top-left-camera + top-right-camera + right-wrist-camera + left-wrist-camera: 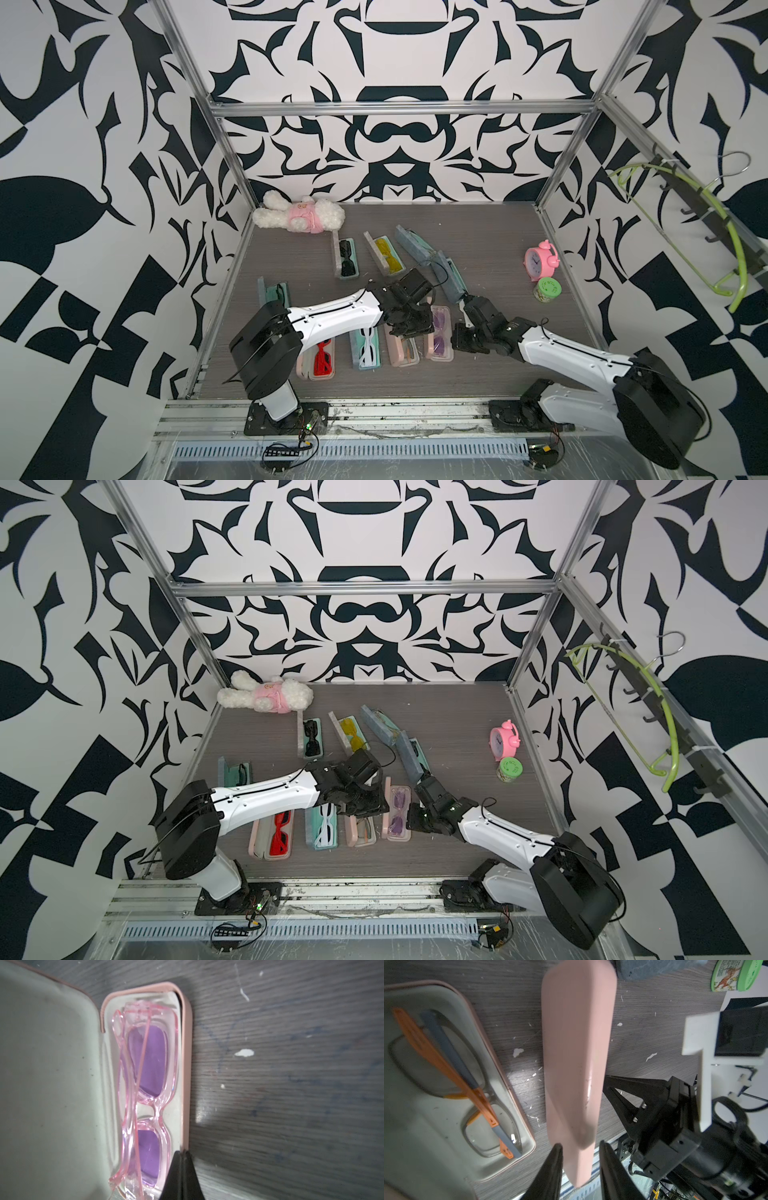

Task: Close the glasses case
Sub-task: Close the glasses case at the center of the board.

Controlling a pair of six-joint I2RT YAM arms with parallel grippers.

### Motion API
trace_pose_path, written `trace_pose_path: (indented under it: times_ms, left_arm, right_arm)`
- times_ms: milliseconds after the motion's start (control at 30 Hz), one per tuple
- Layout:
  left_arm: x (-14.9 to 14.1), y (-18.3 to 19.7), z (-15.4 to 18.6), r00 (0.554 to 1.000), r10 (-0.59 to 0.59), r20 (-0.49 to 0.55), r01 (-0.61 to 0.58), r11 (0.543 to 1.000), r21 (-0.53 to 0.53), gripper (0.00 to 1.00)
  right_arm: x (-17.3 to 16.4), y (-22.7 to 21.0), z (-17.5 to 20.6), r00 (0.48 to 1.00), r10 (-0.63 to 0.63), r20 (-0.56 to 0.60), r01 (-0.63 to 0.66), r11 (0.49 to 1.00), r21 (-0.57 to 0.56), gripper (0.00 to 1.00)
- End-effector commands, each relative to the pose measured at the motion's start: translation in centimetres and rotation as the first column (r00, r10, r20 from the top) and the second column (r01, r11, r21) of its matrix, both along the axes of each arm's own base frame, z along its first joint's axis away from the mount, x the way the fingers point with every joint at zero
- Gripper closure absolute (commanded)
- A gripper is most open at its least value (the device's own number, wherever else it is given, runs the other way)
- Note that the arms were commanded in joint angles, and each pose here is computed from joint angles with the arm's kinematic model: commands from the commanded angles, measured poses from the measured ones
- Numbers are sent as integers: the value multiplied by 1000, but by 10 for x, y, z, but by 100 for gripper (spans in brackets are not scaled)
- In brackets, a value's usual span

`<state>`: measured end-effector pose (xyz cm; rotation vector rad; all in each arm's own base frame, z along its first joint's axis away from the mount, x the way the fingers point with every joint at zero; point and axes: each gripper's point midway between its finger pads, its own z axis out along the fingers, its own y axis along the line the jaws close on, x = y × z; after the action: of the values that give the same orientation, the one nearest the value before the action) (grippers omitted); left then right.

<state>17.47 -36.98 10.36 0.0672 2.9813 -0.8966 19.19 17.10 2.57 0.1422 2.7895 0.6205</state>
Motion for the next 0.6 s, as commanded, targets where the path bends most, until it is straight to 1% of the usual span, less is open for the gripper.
trace_pose_path:
  times_ms: [0,267,400,567]
  left_arm:
    - [2,-4,5,1000,-9,19,9,1000,-10,65]
    - [4,0,5,999,9,32,-9,1000,-1,65]
    - [5,0,4,999,14,36,-14,1000,5,69]
    - [6,-1,3,999,10,39,-10,1000,6,72]
  right_arm:
    - [-4,-8,-3,1000,-19,-5,19,999,-32,98]
    - [-5,-9,-4,1000,-18,-7,18,999,-40,98]
    - [-5,-9,-4,1000,-18,-7,18,999,-44,99]
    - [-7,-10,-6,1000,-17,-10,16,999,-51,99]
